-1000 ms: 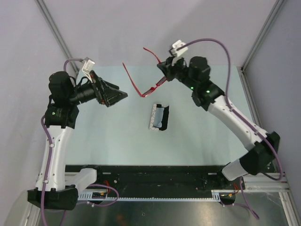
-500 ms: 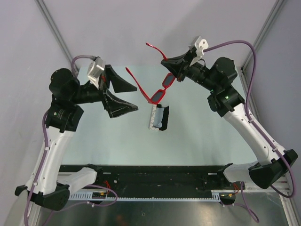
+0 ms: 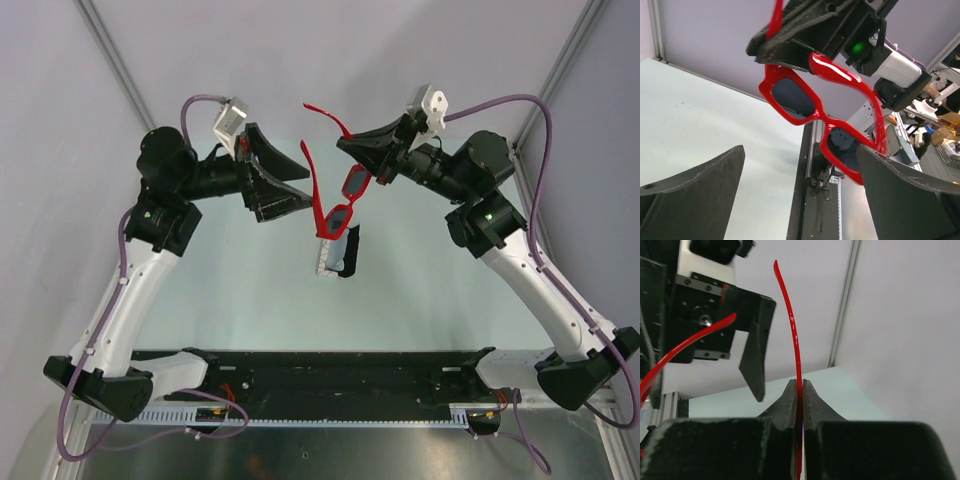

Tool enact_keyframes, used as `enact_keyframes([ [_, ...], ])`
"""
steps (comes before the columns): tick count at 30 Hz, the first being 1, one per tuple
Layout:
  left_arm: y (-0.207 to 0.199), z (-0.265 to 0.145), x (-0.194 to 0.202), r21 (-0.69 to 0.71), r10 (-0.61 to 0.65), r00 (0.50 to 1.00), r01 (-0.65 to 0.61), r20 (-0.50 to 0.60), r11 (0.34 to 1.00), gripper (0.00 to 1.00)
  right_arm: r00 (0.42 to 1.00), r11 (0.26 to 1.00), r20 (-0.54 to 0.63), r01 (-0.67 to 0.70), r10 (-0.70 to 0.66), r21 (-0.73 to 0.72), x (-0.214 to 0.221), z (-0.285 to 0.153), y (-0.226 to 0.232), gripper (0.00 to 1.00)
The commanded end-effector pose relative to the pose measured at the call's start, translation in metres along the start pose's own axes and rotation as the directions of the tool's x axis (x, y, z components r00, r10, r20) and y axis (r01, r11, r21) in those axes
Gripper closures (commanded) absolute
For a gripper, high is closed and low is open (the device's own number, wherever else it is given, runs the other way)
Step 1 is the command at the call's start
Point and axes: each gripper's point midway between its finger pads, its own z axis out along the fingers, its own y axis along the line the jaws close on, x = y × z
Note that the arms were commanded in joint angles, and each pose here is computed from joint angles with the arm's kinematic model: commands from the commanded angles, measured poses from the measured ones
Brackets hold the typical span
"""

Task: Organize the sunglasses

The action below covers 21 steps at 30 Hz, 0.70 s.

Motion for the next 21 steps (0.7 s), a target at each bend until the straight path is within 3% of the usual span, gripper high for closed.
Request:
enact_keyframes([
  [1, -0.013, 0.004, -0.014, 0.027, 0.013, 0.999, -0.015, 0.047, 1.000, 0.00, 0.995, 0.998, 0.085, 0.053, -0.049, -0.042, -0.031, -0.002, 0.021, 1.00],
  [9, -0.015, 0.014, -0.005, 0.062, -0.037, 0.999, 0.035, 0.028, 0.997, 0.00, 0.993, 0.997, 0.086, 0.080, -0.077, -0.023, -0.031, 0.002, 0.030, 1.00],
  [17, 0.004, -0.012, -0.002, -0.061, 0.057, 0.995, -0.052, 0.079, 0.997, 0.00, 0.987, 0.992, 0.100, 0.122, -0.126, 0.043, -0.041, -0.006, 0.019, 1.00],
  [21, -0.003, -0.018, 0.003, -0.013, 0.042, 0.998, -0.041, 0.048, 0.999, 0.00, 0.987, 0.991, 0.094, 0.125, -0.130, 0.049, -0.040, -0.007, 0.016, 1.00],
])
